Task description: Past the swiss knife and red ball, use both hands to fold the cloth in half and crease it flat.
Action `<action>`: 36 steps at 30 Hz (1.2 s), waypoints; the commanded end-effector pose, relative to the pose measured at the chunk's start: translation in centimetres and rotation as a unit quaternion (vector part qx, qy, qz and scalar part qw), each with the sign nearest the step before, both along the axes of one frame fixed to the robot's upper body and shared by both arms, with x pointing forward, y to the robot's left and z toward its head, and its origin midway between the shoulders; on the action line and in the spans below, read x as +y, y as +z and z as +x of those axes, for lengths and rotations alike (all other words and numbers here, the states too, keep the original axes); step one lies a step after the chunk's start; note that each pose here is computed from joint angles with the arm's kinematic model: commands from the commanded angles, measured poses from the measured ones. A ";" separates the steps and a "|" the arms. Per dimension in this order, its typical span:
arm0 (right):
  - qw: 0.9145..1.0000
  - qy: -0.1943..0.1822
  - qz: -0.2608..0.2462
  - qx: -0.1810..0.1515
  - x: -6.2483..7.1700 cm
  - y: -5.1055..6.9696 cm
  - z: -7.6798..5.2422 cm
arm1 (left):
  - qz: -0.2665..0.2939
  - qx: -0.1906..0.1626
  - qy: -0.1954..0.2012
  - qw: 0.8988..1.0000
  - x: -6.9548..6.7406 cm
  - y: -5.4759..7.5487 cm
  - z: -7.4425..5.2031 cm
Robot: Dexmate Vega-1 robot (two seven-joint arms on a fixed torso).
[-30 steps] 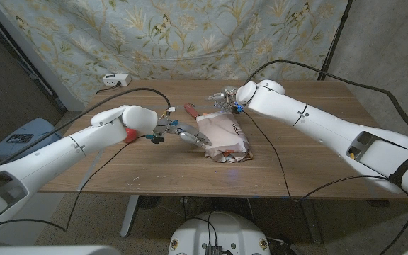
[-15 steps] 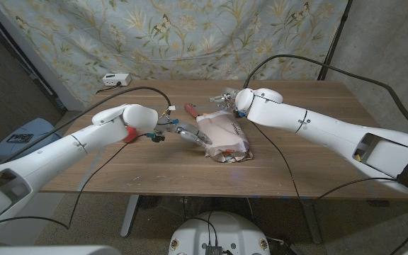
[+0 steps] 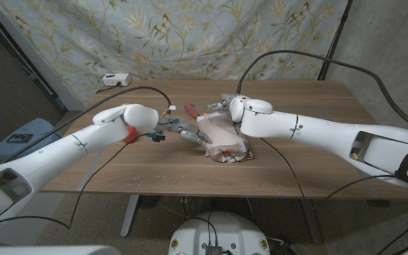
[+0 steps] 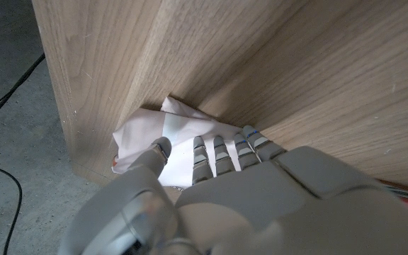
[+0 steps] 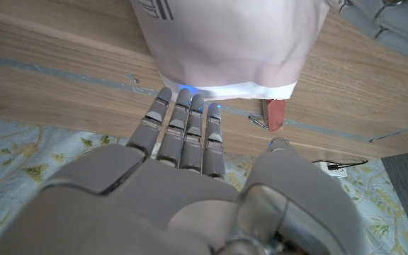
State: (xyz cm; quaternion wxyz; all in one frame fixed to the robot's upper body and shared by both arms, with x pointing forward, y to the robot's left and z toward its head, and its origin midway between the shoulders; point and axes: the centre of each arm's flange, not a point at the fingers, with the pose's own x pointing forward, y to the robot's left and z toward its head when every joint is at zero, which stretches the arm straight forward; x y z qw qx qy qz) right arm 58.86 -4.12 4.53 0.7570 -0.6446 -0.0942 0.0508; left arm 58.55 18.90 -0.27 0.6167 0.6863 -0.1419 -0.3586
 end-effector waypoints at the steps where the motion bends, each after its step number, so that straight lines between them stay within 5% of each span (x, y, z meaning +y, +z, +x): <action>1: 0.999 -0.012 -0.045 -0.018 0.3 -1.7 0.5 | -0.001 0.000 0.001 1.000 -0.5 0.0 -0.1; 21: 0.998 0.004 -0.058 0.006 0.6 -4.3 2.8 | -0.006 0.000 0.000 1.000 -0.6 0.2 -0.2; 36: 0.998 0.012 -0.053 -0.039 0.7 -1.0 -0.2 | -0.010 0.000 -0.005 1.000 -0.2 0.4 0.2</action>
